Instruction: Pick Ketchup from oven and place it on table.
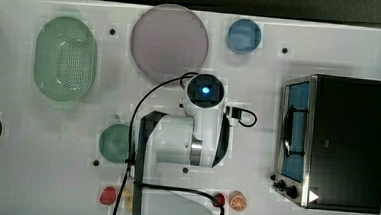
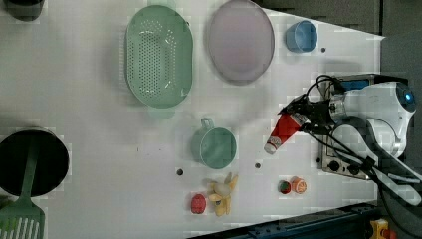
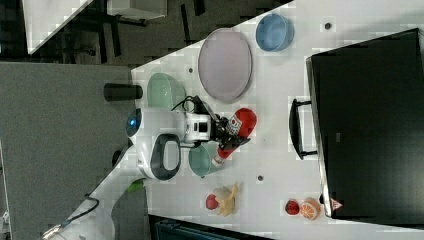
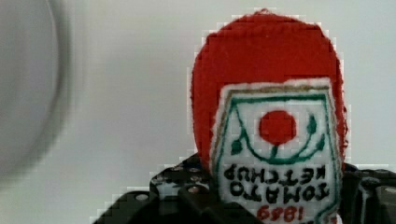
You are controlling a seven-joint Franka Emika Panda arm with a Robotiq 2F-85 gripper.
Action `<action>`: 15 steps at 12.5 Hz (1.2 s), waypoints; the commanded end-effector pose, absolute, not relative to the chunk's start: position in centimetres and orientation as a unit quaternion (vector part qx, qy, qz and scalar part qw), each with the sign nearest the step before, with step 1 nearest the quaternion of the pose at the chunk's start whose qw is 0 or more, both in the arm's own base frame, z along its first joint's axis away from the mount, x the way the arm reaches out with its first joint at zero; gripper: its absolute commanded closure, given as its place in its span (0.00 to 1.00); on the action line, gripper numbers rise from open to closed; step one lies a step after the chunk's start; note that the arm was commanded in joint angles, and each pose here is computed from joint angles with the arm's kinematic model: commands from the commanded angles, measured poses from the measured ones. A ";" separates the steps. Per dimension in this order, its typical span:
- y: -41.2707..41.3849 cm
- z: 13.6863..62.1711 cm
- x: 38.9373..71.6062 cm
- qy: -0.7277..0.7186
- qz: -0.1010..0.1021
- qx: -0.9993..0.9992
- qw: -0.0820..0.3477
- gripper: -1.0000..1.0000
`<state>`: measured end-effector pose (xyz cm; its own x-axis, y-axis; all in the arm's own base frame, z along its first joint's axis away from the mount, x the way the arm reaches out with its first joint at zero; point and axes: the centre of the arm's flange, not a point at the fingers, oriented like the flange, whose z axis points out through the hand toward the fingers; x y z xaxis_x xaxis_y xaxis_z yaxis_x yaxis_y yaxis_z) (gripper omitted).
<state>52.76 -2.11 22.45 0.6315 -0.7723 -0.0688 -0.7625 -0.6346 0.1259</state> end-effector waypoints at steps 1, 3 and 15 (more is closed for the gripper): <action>-2.9 21.9 53.8 -0.432 -0.040 0.901 0.029 0.37; -2.4 19.9 54.0 -0.434 -0.032 0.900 0.023 0.36; -2.3 48.7 57.8 -0.441 0.121 0.885 -0.084 0.00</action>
<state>57.40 -0.80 43.55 0.6204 -0.7772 0.1051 -0.7537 -0.6279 -0.1942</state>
